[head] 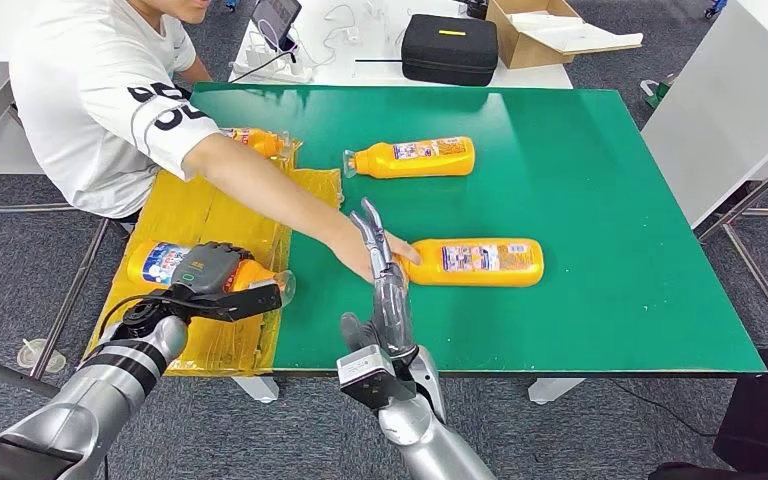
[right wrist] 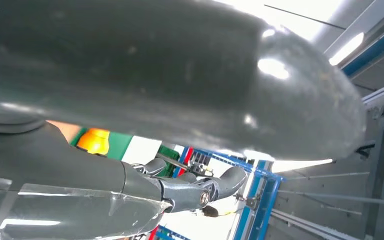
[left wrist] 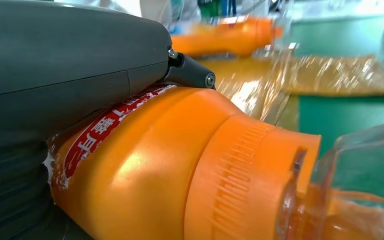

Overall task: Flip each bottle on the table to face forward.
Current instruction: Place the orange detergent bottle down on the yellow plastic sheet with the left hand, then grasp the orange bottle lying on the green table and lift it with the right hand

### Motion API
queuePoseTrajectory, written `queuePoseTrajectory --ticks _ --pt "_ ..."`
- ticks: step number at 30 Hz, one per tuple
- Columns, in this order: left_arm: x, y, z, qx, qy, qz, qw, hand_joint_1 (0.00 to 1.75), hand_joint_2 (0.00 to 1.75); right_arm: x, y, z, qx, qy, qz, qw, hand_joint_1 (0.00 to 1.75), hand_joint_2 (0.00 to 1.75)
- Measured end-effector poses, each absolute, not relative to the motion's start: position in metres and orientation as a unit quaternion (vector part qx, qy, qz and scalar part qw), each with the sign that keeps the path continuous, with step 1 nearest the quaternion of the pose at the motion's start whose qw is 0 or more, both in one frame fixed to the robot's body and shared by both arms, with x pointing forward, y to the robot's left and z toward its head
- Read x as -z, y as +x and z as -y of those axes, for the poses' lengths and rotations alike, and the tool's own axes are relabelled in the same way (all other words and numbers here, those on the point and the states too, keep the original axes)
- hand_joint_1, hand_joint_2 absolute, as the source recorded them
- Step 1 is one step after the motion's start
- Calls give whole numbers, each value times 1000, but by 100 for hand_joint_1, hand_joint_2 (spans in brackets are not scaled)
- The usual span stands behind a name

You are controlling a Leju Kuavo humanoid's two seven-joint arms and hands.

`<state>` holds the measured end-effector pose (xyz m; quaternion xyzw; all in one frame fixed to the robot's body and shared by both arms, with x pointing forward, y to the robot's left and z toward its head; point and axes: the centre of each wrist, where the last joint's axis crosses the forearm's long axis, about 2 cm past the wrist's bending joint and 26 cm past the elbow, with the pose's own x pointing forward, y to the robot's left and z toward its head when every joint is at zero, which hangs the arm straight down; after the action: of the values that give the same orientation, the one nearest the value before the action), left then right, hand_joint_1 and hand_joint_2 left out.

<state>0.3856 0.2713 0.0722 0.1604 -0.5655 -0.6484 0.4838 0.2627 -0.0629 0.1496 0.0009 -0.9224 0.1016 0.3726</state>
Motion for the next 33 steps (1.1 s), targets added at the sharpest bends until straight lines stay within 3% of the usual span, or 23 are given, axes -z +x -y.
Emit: queuePoseTrajectory --ticks 2,3,6,7,11,13,15,17,33 --pt "-71 385 -275 649 155 557 495 175 175 -149 262 62 -105 5 922 374 0 0" --pt "-71 385 -276 649 153 553 500 154 175 -148 262 61 -107 7 921 374 0 0" --pt "-72 386 -279 644 143 548 514 47 175 -147 260 59 -113 15 919 377 0 0" --pt "-72 387 -280 641 138 548 520 31 175 -146 260 59 -114 17 919 378 0 0" --pt "-71 386 -282 631 124 548 535 31 175 -144 259 58 -118 22 916 382 0 0" --pt "-71 386 -283 628 122 547 539 16 175 -143 259 58 -120 22 916 383 0 0" --pt "-70 386 -283 628 120 547 541 0 87 -142 259 57 -122 23 915 384 0 0" --pt "-70 386 -284 626 113 546 544 0 0 -141 259 57 -123 24 914 386 0 0" --pt "-65 381 -292 517 -35 608 602 0 0 -134 262 57 -134 28 908 395 0 0"
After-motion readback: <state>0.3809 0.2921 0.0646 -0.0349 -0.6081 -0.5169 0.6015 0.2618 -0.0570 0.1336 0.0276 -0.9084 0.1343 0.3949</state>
